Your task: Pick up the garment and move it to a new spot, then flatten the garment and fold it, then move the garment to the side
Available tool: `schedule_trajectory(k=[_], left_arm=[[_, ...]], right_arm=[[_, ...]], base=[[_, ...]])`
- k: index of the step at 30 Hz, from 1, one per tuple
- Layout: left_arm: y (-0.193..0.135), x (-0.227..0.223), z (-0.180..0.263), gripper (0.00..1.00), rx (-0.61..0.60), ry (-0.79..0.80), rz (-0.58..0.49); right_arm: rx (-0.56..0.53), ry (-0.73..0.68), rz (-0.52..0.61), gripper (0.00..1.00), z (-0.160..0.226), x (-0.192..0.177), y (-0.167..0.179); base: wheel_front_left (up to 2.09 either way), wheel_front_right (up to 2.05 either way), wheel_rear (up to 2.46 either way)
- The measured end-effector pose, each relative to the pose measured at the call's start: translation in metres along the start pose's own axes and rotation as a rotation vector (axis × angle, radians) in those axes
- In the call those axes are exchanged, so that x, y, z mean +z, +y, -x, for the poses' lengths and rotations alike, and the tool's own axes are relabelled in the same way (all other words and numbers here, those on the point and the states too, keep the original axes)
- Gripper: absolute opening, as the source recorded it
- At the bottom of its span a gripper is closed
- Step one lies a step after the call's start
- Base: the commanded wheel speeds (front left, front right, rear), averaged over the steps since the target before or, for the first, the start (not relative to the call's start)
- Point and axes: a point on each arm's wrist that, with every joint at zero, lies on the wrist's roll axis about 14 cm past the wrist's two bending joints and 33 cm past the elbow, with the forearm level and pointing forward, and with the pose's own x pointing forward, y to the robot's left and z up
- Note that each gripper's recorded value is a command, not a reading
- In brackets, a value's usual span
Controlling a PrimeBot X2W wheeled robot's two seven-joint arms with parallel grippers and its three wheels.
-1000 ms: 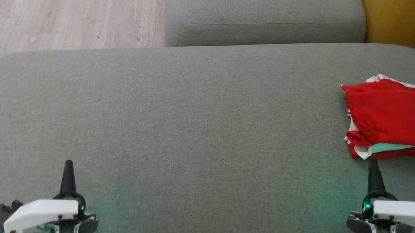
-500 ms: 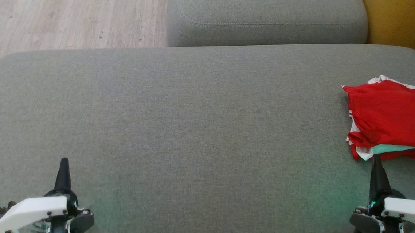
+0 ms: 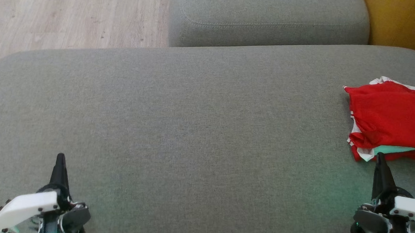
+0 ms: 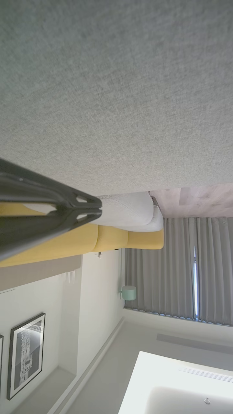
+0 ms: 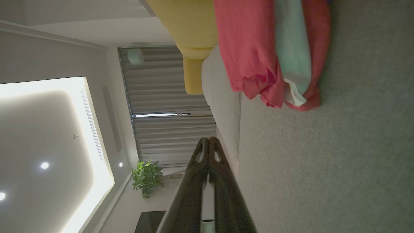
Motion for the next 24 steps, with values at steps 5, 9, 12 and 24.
schedule_trajectory(k=[5,9,12,24], left_arm=[[0.0000,0.0001,0.0000,0.00,0.000,-0.001,0.000],[0.0000,-0.0003,0.0000,0.00,0.000,0.003,0.000],[0.0000,-0.0004,0.0000,0.00,0.000,0.003,0.000],[0.0000,-0.0006,0.0000,0.00,0.000,0.006,0.001]], right_arm=[[0.000,-0.002,-0.002,0.00,0.0000,0.0006,0.0001],[0.001,-0.003,-0.002,0.00,0.0000,0.0010,0.0001],[0.001,-0.002,-0.002,0.00,0.0001,0.0010,0.0002],[0.001,0.002,-0.003,0.00,0.0001,0.0006,0.0002]], base=[[0.00,0.00,0.00],[0.00,0.00,0.00],[0.00,0.00,0.00],[0.00,0.00,0.00]])
